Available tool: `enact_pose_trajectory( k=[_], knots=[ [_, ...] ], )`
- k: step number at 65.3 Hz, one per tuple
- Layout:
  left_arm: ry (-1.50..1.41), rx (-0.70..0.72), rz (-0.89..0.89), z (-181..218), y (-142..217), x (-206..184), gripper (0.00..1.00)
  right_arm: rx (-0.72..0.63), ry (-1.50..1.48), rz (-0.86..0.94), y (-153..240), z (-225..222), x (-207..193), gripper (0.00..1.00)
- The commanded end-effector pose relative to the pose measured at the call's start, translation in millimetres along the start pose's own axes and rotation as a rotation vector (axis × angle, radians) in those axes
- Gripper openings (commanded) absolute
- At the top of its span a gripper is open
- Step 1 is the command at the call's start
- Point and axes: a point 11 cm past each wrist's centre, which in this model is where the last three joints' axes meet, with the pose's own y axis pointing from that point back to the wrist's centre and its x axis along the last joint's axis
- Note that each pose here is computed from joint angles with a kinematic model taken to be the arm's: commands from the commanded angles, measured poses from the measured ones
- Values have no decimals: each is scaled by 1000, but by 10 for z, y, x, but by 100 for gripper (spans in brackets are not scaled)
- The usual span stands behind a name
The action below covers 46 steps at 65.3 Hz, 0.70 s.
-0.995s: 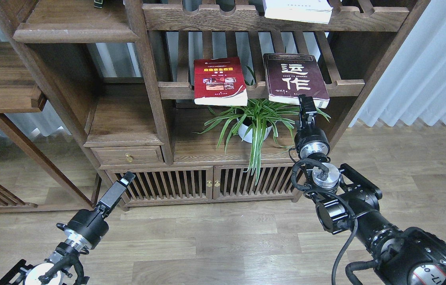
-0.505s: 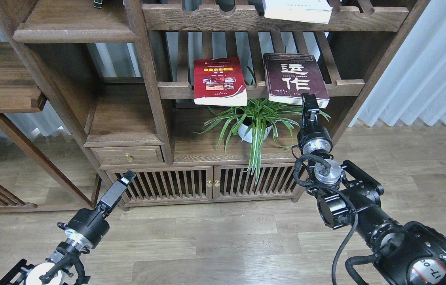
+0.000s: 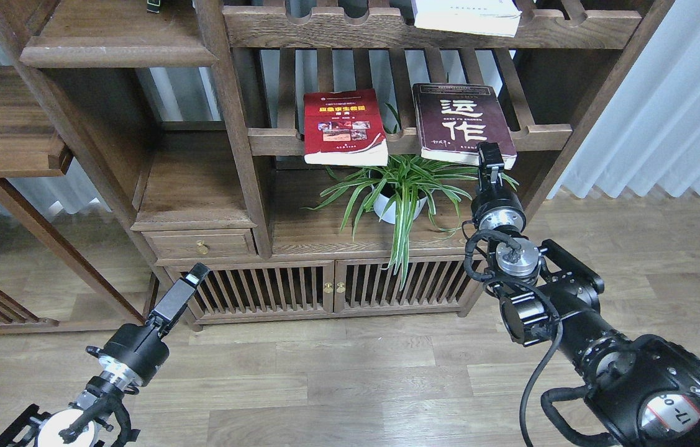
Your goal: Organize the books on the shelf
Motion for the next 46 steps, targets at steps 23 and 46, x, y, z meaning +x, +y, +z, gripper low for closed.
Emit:
enact_pose_trajectory(
  k=[23, 46],
  knots=[
    [-6, -6, -12, 42, -43, -38, 100, -26, -5, -1, -9, 23, -19, 98],
    [-10, -9, -8, 65, -37, -25, 100, -26, -67, -95, 73, 60, -25, 99]
  ],
)
